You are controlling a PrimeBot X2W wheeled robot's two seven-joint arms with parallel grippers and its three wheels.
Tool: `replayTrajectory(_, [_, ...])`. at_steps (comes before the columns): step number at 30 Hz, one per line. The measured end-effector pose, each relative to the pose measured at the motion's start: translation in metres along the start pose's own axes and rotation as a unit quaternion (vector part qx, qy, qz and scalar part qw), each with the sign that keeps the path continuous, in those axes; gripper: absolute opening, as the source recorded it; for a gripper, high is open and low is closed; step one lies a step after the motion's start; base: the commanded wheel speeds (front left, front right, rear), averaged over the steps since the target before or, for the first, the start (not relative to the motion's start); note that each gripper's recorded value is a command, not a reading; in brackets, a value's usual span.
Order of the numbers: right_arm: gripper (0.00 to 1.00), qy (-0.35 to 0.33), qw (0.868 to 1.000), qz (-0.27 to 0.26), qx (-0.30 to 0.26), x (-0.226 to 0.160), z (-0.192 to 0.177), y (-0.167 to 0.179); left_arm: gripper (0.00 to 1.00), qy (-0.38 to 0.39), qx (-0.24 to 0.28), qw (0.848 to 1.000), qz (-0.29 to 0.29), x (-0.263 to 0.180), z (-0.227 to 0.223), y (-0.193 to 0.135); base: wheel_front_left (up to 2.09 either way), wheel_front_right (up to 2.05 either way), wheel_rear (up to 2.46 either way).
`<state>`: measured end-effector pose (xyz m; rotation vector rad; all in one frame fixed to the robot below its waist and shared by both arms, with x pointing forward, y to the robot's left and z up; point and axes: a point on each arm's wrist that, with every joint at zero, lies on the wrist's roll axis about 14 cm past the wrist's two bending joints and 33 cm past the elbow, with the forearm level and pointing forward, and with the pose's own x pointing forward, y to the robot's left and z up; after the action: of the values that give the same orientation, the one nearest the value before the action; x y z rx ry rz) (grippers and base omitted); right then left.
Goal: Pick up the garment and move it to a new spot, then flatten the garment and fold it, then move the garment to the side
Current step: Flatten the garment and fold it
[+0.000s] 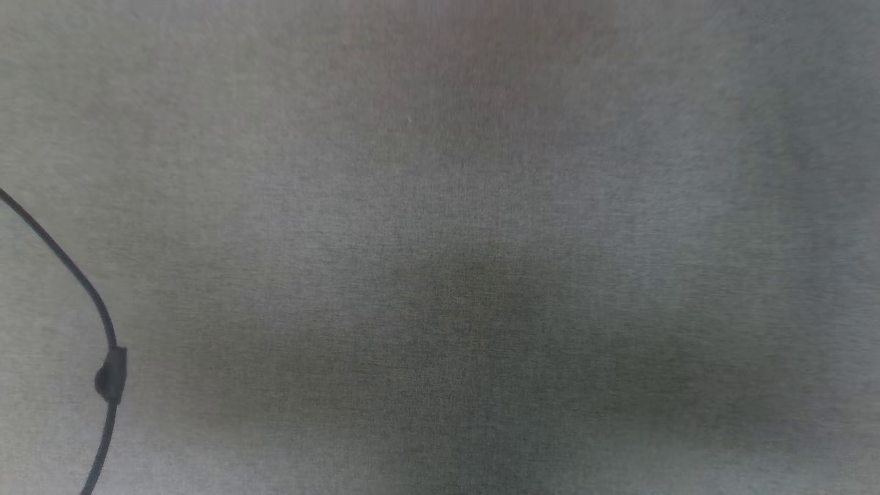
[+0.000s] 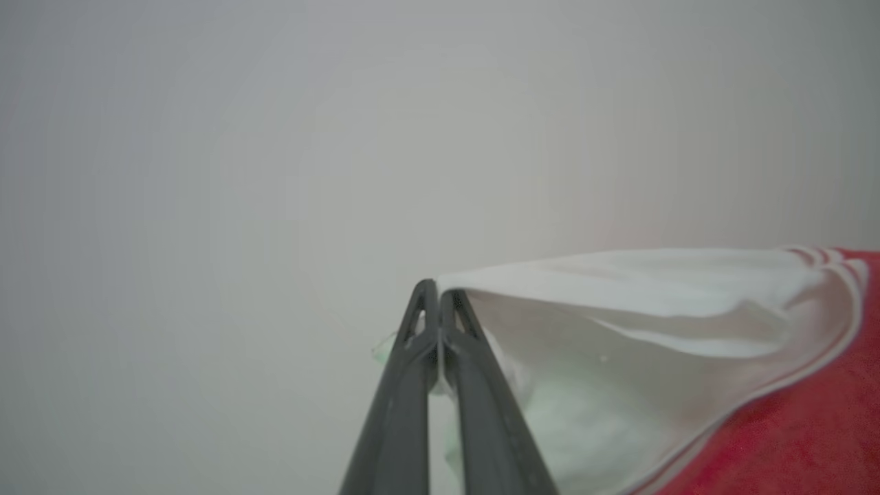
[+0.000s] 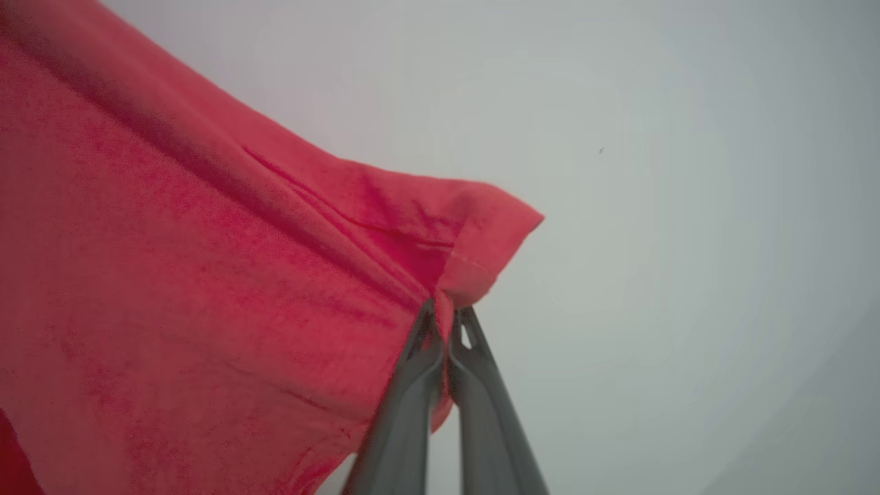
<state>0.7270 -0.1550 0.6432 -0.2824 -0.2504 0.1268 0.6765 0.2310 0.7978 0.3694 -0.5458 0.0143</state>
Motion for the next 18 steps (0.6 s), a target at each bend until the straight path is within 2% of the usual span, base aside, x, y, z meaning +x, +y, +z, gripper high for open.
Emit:
replayTrajectory(2, [0.0,0.019,1.0,0.009,-0.008,0.001,-0.029,0.012,0.0,0.009,-0.01,1.0,0.001,-0.001,-0.025,-0.008,0.0,0.0,0.0])
replayTrajectory(6, [0.0,0.091,0.995,0.041,-0.001,-0.01,-0.088,0.044,0.0,0.083,-0.02,0.996,-0.026,-0.023,-0.085,-0.026,0.0,0.0,0.0])
replayTrajectory(9, [0.0,0.129,0.989,0.066,-0.002,-0.022,-0.108,0.062,0.0,0.144,-0.034,0.988,-0.053,-0.048,-0.117,-0.034,0.0,0.0,0.0])
replayTrajectory(13, [0.0,0.182,0.979,0.095,0.015,-0.047,-0.132,0.084,0.0,0.245,-0.06,0.964,-0.088,-0.094,-0.157,-0.049,0.0,0.0,0.0])
replayTrajectory(18, [0.0,0.244,0.961,0.127,0.037,-0.083,-0.145,0.109,0.0,0.346,-0.098,0.927,-0.104,-0.152,-0.181,-0.057,0.0,0.0,0.0])
